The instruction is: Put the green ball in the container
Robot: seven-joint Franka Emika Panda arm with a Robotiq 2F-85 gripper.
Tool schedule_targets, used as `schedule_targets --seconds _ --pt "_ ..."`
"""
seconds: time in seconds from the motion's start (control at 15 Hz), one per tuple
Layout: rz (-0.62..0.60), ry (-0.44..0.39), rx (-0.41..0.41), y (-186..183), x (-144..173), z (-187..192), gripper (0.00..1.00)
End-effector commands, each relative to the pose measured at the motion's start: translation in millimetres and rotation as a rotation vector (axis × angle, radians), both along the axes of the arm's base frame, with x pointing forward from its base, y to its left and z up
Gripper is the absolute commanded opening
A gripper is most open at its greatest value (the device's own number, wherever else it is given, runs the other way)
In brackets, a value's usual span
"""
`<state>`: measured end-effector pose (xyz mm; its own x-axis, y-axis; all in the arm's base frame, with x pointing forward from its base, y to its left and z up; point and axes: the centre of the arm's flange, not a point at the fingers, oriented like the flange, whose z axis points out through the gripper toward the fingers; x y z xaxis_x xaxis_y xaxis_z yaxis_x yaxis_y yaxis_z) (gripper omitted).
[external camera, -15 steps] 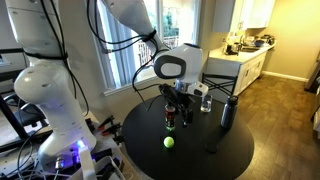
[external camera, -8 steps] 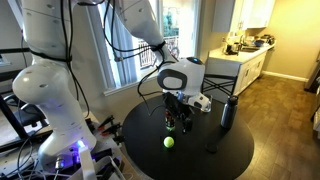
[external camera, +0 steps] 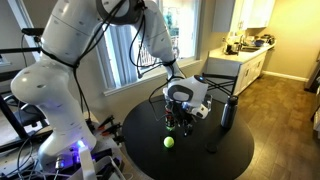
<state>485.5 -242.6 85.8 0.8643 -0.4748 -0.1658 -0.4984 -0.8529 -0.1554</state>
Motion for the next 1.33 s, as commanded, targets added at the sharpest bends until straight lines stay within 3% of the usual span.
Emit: schedule_targets --seconds 0.0,0.4,0.87,1.27 --pt "-0.008 0.015 0.008 -2.3 31.3 -44.2 1.00" --pt "0.041 0.068 0.039 21.4 45.1 -98.0 1.00" --pt "0.070 0.065 0.099 48.1 63.7 -128.3 1.00" --pt "0.098 0.159 0.176 72.2 65.9 -156.8 1.00"
